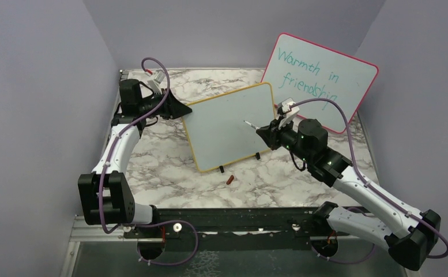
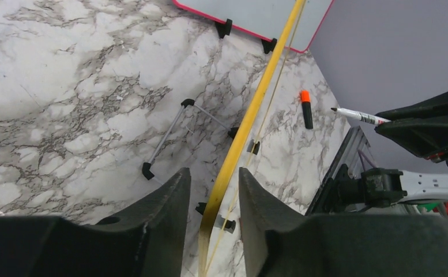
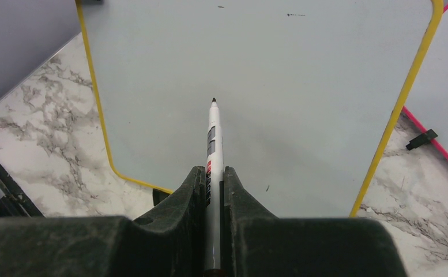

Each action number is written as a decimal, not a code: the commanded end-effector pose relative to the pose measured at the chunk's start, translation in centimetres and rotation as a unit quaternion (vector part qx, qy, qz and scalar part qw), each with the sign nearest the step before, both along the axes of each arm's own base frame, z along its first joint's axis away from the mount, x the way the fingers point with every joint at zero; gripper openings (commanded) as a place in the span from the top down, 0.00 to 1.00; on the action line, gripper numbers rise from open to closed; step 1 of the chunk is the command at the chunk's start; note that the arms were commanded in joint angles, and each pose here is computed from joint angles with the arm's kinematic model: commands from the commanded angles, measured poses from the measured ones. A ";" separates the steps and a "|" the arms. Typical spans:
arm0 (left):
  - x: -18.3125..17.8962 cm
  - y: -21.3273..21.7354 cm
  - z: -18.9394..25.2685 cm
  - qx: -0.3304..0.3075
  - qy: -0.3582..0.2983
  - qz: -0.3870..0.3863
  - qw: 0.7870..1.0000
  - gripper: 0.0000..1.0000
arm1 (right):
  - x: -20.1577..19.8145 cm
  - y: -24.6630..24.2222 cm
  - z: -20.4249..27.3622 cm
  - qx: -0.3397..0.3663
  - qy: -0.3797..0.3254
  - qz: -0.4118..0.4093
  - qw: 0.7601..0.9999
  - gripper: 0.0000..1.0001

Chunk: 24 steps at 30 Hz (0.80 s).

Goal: Write a sentence on the whiteboard

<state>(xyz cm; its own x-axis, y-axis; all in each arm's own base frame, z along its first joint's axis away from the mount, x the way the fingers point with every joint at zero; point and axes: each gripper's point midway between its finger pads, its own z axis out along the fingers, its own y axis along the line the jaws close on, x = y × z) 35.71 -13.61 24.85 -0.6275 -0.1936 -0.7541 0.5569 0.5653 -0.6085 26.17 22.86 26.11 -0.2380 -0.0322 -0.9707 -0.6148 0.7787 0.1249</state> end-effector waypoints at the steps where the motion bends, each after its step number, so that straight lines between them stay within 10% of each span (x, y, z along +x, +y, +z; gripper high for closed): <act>1: -0.8 -0.6 0.4 -0.019 -0.028 -0.041 0.999 0.68 | -0.2 1.2 1.6 0.009 -0.012 0.028 0.999 0.99; 13: -3.1 -1.0 -1.3 -0.032 -0.043 -0.041 0.998 0.99 | 0.2 2.3 2.2 -0.009 -0.020 0.034 0.999 0.99; 24: -4.3 -1.9 -1.7 0.001 -0.081 -0.049 0.995 1.00 | 0.1 4.4 3.5 -0.098 -0.034 -0.005 0.995 0.99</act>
<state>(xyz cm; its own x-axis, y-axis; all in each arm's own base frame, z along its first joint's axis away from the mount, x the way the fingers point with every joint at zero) 31.54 -15.40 23.93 -0.5386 -0.1662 -0.8260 0.6983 0.4606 -0.5480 26.25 27.11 29.43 -0.1806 -0.1311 -0.9748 -0.6611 0.7500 0.0216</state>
